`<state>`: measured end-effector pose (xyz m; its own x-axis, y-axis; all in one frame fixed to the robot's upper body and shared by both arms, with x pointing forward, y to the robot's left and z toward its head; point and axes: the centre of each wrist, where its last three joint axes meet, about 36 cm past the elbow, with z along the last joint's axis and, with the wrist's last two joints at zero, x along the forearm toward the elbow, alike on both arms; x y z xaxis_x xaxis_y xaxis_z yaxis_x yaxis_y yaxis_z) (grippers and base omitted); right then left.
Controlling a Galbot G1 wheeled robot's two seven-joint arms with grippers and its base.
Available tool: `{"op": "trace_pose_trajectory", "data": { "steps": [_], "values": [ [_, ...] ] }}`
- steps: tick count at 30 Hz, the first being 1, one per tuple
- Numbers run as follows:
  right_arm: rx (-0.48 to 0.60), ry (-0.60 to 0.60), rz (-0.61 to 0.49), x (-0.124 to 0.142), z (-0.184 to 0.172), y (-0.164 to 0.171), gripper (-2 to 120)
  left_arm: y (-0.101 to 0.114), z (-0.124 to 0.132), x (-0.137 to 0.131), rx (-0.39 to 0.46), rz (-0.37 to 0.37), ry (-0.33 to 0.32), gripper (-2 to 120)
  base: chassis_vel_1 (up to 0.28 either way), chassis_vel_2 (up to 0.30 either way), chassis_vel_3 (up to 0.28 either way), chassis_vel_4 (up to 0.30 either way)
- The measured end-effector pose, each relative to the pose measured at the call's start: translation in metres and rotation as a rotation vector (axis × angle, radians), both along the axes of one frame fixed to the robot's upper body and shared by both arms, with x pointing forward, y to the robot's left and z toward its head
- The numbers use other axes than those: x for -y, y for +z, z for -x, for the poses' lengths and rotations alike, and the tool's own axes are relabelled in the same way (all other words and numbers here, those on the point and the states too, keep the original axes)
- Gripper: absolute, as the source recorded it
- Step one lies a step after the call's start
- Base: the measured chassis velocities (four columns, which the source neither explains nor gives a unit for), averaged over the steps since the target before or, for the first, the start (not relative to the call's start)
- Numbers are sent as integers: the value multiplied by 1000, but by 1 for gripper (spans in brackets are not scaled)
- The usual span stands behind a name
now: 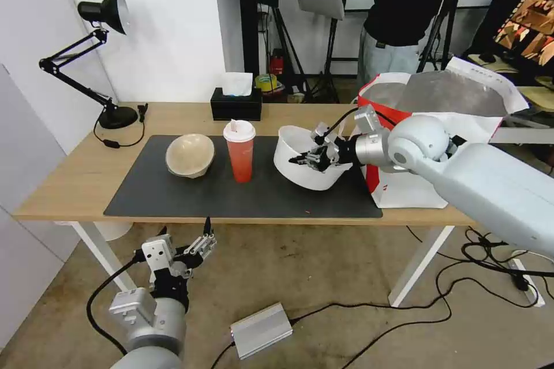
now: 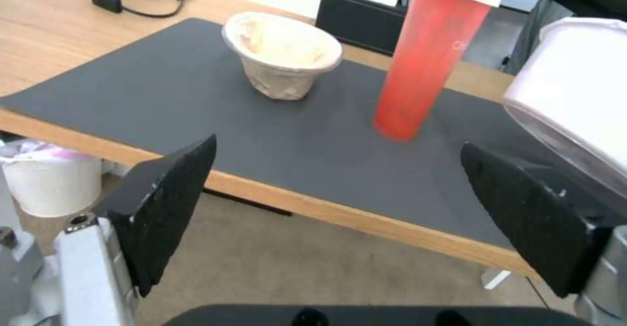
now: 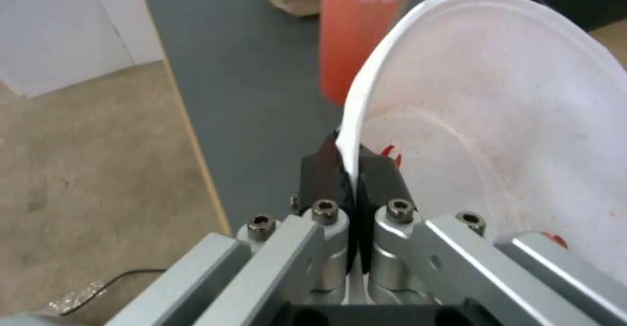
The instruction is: Pick up the trash from the table and place it into the takeout bag.
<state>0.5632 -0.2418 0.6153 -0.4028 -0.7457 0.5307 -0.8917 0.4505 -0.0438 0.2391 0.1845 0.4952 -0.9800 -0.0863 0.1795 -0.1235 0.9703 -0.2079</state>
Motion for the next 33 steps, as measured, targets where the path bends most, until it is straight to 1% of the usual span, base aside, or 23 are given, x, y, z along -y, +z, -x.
{"op": "trace_pose_trajectory", "data": {
  "steps": [10,19,21,23,25,33],
  "values": [
    [14,36,-3,9,36,12,0,-1,1,1,-4,0,-1,100,0,0,0,0],
    [24,51,6,14,56,20,0,0,2,1,-6,-2,0,100,0,0,0,0],
    [31,65,6,15,68,24,0,0,3,0,-7,-4,0,100,0,0,0,0],
    [31,65,6,15,68,24,0,0,3,0,-7,-4,0,100,0,0,0,0],
    [56,69,-1,16,77,35,0,0,5,0,-10,-3,1,100,0,0,0,0],
    [93,70,-13,22,89,53,0,0,6,0,-8,-9,5,100,0,0,0,0]
  ]
}}
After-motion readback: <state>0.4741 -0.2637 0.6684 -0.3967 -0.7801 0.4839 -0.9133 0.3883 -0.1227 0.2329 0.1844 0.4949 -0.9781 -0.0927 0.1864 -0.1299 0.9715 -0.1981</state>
